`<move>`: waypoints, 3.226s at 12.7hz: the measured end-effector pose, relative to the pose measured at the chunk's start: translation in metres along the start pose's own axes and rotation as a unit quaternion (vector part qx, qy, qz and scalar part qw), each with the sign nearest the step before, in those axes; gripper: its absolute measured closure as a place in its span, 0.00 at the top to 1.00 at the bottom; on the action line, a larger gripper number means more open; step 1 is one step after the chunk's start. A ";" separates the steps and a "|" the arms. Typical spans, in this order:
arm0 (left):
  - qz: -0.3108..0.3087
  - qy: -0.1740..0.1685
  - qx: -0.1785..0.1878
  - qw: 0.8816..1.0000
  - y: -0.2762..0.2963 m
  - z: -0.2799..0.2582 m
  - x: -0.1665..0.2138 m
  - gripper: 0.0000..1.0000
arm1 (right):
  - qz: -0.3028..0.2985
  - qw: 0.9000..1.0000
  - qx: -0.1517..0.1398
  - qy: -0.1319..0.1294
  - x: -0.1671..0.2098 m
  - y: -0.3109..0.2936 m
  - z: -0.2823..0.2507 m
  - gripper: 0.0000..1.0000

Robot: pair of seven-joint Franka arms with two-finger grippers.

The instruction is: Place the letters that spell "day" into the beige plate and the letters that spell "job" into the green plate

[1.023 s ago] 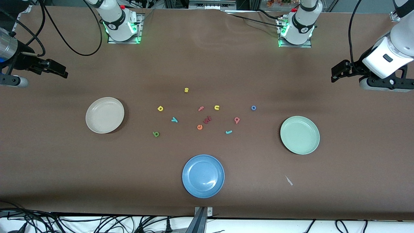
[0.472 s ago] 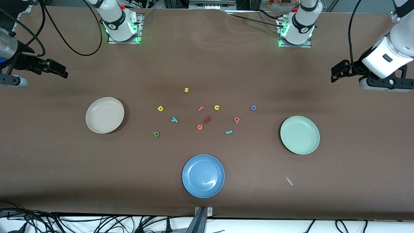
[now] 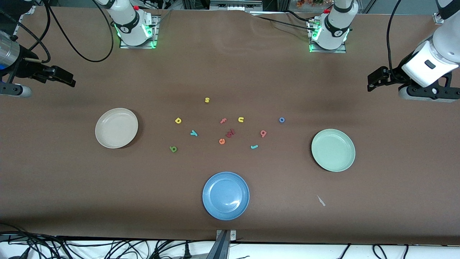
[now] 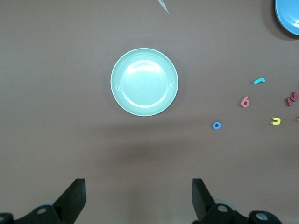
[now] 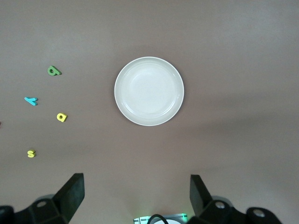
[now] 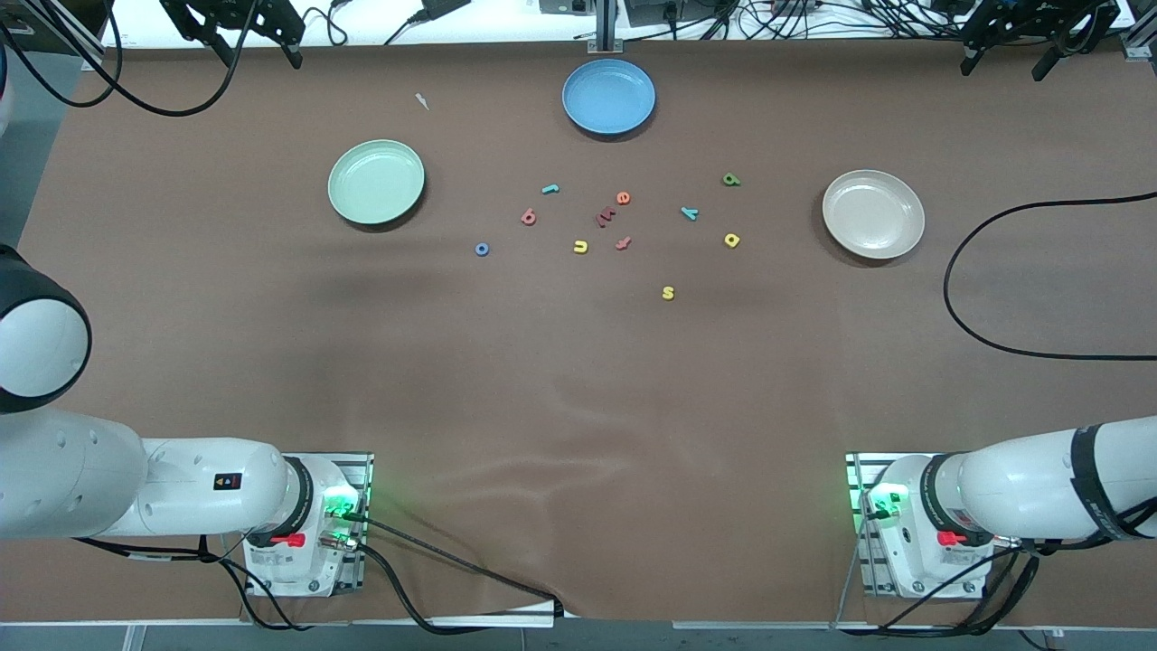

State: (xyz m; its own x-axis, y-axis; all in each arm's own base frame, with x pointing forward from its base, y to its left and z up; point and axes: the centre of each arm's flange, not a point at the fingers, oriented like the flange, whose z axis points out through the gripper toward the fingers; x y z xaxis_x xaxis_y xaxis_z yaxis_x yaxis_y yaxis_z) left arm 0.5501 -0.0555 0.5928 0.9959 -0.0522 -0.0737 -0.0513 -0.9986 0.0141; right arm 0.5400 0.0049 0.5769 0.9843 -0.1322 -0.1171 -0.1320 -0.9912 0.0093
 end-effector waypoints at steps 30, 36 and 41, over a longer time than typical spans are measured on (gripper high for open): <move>0.002 0.007 0.008 1.000 0.000 -0.005 0.002 1.00 | 0.000 1.000 0.000 0.000 0.000 0.000 0.000 1.00; 0.002 0.007 0.008 1.000 0.000 -0.005 0.002 1.00 | 0.005 1.000 0.000 0.000 0.000 -0.002 0.000 1.00; 0.002 0.007 0.008 1.000 0.000 -0.005 0.002 1.00 | 0.004 1.000 -0.001 0.000 -0.001 -0.004 0.000 1.00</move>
State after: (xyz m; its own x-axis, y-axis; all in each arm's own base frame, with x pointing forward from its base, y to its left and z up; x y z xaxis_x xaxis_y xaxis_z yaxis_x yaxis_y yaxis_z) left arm 0.5521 -0.0559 0.5978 0.9966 -0.0563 -0.0602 -0.0565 -0.9984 -0.0014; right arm 0.5399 0.0090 0.5767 0.9830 -0.1409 -0.1179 -0.1405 -0.9900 0.0114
